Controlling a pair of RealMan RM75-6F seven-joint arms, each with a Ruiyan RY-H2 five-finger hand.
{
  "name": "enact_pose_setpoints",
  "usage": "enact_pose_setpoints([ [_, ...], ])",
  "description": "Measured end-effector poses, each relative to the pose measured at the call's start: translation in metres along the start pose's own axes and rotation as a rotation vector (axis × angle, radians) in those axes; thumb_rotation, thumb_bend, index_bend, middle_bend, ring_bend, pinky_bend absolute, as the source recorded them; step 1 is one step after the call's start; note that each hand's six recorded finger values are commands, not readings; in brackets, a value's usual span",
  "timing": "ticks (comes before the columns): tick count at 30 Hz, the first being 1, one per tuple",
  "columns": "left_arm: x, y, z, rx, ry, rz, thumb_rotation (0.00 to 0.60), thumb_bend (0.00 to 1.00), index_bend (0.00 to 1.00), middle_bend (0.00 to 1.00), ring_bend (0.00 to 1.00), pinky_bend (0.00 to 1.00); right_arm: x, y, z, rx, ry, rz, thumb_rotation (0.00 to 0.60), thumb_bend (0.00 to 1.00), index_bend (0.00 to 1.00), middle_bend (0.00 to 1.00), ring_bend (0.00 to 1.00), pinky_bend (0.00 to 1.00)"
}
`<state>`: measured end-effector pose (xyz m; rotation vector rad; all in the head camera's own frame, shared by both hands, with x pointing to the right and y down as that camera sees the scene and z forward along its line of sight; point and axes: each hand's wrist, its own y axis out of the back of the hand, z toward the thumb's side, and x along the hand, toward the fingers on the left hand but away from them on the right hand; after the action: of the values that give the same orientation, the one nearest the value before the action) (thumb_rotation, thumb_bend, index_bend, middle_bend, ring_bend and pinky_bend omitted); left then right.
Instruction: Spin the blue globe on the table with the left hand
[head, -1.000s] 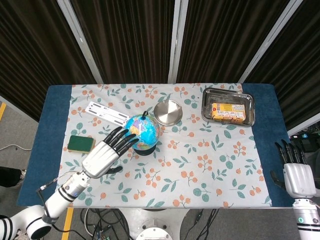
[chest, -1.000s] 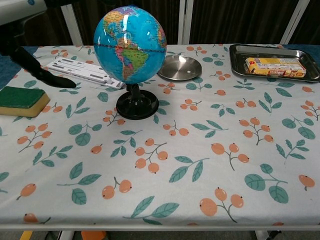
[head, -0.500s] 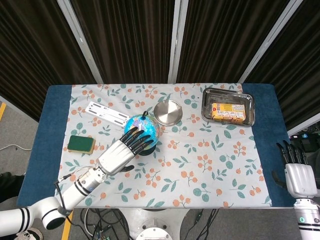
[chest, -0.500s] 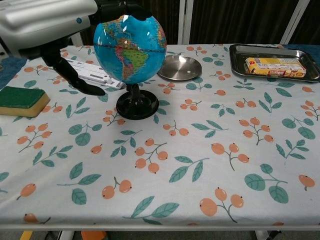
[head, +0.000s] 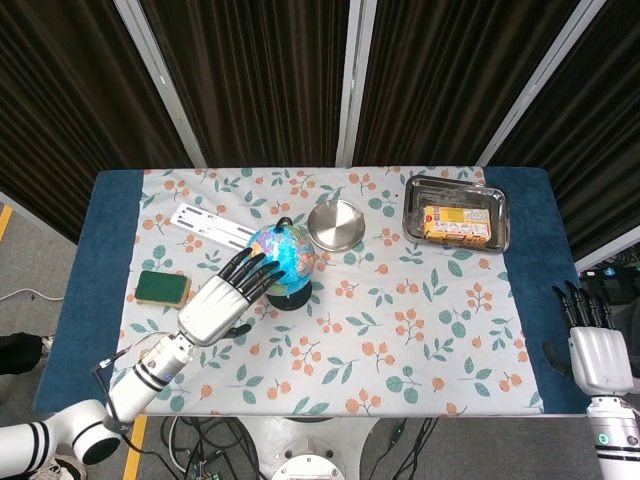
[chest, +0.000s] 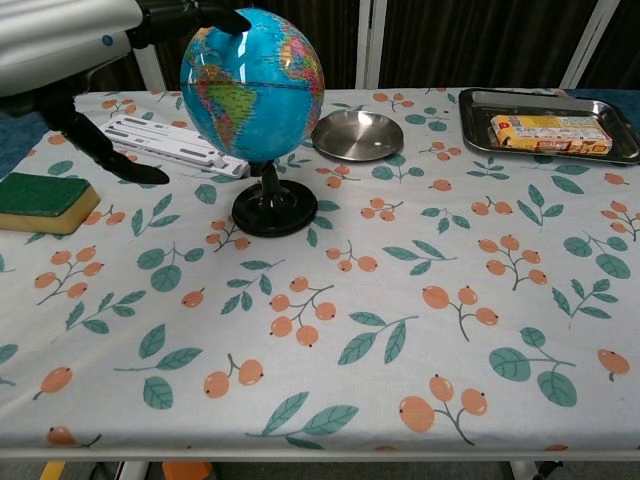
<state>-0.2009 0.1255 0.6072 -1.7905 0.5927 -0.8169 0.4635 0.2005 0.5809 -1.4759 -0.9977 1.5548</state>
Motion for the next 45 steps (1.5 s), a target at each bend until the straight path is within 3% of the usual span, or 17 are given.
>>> enact_pose_setpoints([
  [10,-0.027,-0.001,-0.038,0.002,0.127,-0.026,0.6,0.06,0.06,0.07,0.0,0.04,0.0,-0.001,0.003,0.002,0.002,0.004,0.6,0.25,0.0,0.0,0.0,0.0],
  [15,-0.031,0.008,-0.045,-0.003,0.145,0.008,0.6,0.06,0.06,0.07,0.0,0.04,-0.001,0.0,0.004,0.003,0.004,-0.002,0.6,0.25,0.0,0.0,0.0,0.0],
  [19,-0.029,0.017,-0.036,-0.016,0.108,0.053,0.6,0.06,0.06,0.07,0.0,0.04,-0.001,-0.001,0.004,0.002,0.004,0.002,0.6,0.25,0.0,0.0,0.0,0.0],
  [23,-0.025,0.024,-0.015,-0.047,0.021,0.082,0.6,0.06,0.06,0.07,0.0,0.04,-0.001,-0.003,0.003,-0.001,0.003,0.007,0.6,0.25,0.0,0.0,0.0,0.0],
  [31,-0.006,0.013,0.025,-0.077,-0.112,0.047,0.6,0.06,0.06,0.07,0.0,0.04,-0.001,-0.005,0.001,-0.007,-0.002,0.014,0.6,0.25,0.0,0.0,0.0,0.0],
  [40,0.011,-0.006,0.028,-0.084,-0.108,0.005,0.6,0.06,0.06,0.07,0.0,0.04,-0.001,-0.006,-0.004,-0.012,-0.01,0.016,0.6,0.25,0.0,0.0,0.0,0.0],
  [45,0.008,-0.005,0.021,-0.073,-0.083,0.014,0.6,0.06,0.06,0.07,0.0,0.04,-0.001,-0.006,-0.004,-0.012,-0.01,0.014,0.6,0.25,0.0,0.0,0.0,0.0],
])
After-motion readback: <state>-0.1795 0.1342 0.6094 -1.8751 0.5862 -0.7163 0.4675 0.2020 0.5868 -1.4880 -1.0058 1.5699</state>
